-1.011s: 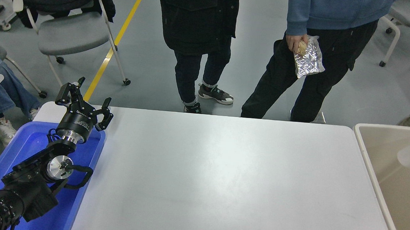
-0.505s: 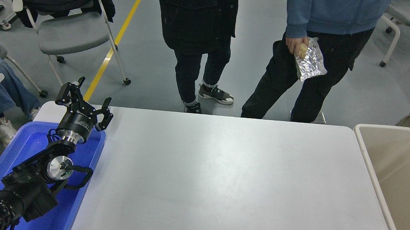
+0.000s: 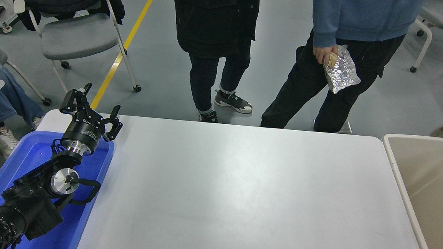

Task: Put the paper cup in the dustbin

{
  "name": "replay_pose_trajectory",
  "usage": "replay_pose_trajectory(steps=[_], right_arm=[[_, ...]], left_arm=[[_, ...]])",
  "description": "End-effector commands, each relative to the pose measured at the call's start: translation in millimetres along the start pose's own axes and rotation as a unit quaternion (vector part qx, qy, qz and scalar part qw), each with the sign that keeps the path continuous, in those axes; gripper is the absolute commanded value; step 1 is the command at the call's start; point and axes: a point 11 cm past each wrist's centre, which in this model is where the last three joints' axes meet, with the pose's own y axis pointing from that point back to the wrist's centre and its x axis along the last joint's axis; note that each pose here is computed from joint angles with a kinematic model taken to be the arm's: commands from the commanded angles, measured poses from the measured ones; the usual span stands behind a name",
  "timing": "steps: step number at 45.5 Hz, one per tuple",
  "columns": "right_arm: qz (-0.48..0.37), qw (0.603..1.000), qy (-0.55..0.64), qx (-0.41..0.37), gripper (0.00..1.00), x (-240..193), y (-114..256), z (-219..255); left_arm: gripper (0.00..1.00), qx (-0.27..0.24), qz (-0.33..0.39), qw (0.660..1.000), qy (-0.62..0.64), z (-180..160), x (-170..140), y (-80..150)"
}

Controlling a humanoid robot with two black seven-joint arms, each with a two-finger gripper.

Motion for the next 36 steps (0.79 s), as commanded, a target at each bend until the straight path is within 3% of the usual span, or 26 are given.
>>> replay_pose_trajectory(steps=[1, 3, 4, 36], right_arm=[[0.02, 1.0, -0.016, -0.008, 0.53, -2, 0, 5], [0.031, 0.999, -0.026, -0.006, 0.95, 1, 0, 4], [0.033, 0.999, -0.029, -0.006, 0.99, 2, 0, 4], [0.032, 0.999, -0.037, -0.001, 1.0, -14, -1, 0]], left_arm=[[1.0, 0.0, 0.0, 1.0, 0.0, 0, 0, 0], [1.0, 0.0, 0.0, 1.0, 0.0, 0, 0, 0], [1.0, 0.0, 0.0, 1.0, 0.0, 0, 0, 0], [1.0, 0.0, 0.0, 1.0, 0.0, 0, 0, 0]])
